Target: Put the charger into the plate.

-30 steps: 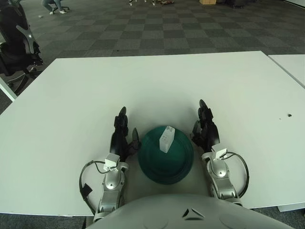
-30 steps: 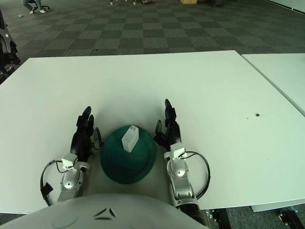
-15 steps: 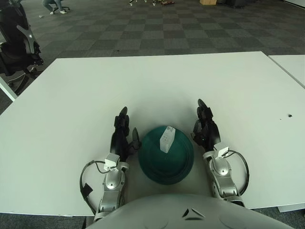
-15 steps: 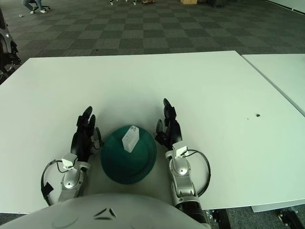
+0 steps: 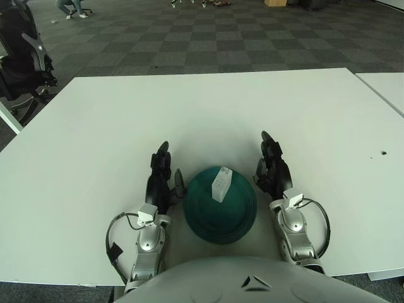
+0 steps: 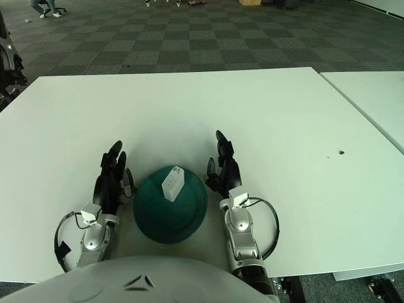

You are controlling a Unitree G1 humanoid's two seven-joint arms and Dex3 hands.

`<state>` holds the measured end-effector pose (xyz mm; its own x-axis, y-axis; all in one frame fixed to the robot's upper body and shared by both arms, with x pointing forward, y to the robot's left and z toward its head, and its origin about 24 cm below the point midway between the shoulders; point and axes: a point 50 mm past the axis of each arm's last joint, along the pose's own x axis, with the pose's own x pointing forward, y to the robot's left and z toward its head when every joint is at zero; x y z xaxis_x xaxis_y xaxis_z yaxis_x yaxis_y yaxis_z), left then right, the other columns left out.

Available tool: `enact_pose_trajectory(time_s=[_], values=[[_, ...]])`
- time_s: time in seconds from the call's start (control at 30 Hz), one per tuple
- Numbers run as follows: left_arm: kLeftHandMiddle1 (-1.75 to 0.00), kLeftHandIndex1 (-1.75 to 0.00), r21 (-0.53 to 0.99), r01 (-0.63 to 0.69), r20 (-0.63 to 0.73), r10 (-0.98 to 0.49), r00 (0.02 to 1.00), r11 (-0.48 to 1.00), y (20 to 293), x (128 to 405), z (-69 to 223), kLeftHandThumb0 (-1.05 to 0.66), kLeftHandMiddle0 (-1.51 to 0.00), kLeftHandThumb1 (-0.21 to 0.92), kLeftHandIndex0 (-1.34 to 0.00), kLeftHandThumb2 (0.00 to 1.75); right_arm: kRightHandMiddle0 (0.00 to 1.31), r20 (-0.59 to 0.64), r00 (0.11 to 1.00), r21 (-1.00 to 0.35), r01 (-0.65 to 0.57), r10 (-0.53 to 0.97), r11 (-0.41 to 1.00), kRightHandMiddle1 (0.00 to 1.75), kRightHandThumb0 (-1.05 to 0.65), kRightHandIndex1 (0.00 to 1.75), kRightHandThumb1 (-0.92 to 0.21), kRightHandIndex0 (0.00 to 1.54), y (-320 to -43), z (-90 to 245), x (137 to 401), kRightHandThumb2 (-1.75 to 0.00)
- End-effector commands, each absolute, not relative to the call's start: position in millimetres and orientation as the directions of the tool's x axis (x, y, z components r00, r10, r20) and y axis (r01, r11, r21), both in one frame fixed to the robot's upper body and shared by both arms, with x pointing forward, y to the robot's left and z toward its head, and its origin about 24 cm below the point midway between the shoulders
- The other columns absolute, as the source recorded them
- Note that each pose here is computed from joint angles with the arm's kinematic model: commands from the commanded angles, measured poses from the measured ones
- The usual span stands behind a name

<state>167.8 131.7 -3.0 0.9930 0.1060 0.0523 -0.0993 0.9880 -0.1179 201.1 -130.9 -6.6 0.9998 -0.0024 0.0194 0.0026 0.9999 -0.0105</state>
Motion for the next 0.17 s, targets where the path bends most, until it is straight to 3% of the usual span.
enact_pose_trajectory(time_s=[0.0, 0.13], values=[[0.0, -0.53, -0.136, -0.102, -0.037, 0.098, 0.995, 0.985, 128.0, 157.1, -16.9, -0.85, -0.21, 0.92, 0.0, 0.99, 0.0, -0.214, 0.976, -0.129, 0.007, -0.035, 0.992, 0.37, -0.95, 0.01, -0.92, 0.08, -151.7, -52.8, 169.7, -0.9], [0.0, -0.51, -0.141, -0.106, -0.047, 0.1, 0.994, 0.984, 128.4, 157.4, -17.8, -0.87, -0.2, 0.92, 0.0, 0.99, 0.0, -0.208, 0.977, -0.14, 0.009, -0.038, 0.99, 0.35, -0.96, 0.0, -0.92, 0.07, -151.5, -53.0, 170.3, -0.9]])
